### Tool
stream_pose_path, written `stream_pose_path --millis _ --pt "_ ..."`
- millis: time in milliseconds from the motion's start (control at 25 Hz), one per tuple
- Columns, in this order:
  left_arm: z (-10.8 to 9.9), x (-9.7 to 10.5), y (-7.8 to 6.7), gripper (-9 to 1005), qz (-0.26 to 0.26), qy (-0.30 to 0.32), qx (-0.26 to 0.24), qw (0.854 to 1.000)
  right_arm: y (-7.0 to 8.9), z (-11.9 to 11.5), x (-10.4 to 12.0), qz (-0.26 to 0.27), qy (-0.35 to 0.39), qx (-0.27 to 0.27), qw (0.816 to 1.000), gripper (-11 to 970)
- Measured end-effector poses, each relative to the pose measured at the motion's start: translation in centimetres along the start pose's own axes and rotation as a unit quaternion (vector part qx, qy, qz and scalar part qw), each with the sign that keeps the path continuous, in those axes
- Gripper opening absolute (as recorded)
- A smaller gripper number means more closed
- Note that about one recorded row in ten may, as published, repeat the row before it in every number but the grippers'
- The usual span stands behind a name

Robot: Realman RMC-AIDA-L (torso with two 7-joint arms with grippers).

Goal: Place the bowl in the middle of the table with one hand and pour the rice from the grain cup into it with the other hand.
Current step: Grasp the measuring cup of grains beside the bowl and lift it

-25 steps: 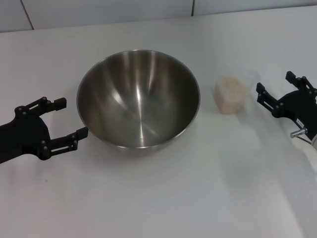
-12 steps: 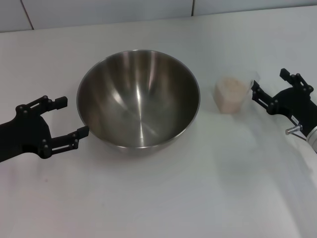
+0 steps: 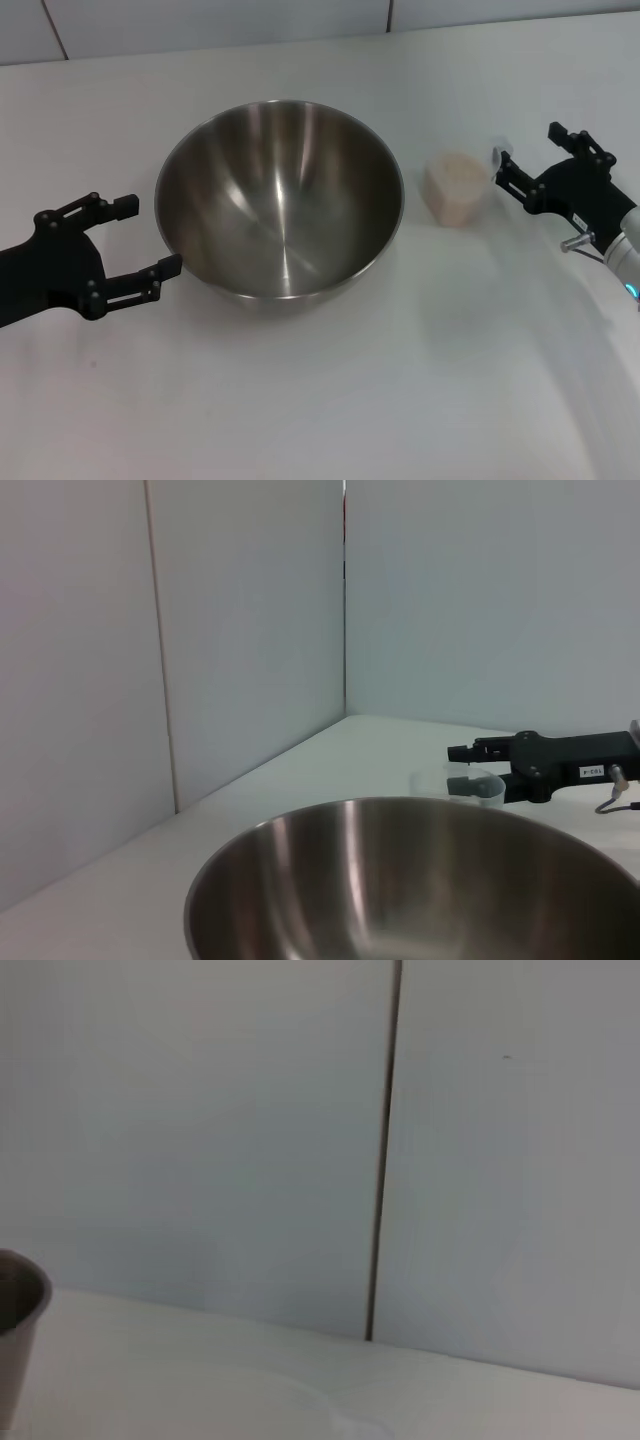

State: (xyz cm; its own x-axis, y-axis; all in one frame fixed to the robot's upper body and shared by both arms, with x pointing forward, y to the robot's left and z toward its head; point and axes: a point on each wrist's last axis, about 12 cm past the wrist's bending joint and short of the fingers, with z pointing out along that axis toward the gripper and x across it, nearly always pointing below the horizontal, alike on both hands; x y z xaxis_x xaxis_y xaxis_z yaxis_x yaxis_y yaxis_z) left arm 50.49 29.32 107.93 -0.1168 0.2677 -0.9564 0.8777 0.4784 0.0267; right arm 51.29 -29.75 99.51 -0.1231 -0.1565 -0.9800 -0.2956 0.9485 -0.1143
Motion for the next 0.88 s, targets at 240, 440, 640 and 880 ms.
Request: stream_pose_path --millis 240,440,640,880 --pt "0.23 -0.11 -0.03 862 0.003 0.001 0.006 1.0 0.45 0.23 -0.06 -0.021 0.0 -0.009 1.0 741" --pt "0.28 -0.15 -0.02 862 0.003 0.001 0.007 1.0 0.61 0.29 -0.16 -0.024 -0.005 -0.007 1.0 450" --pt "0.32 -0.23 0.01 862 0.002 0.002 0.008 1.0 0.63 0.2 -0.14 -0.024 -0.006 -0.007 1.0 265" --pt "0.33 -0.53 0.1 862 0.003 0.007 0.012 1.0 0.63 -0.06 -0.36 -0.022 -0.021 -0.007 1.0 155"
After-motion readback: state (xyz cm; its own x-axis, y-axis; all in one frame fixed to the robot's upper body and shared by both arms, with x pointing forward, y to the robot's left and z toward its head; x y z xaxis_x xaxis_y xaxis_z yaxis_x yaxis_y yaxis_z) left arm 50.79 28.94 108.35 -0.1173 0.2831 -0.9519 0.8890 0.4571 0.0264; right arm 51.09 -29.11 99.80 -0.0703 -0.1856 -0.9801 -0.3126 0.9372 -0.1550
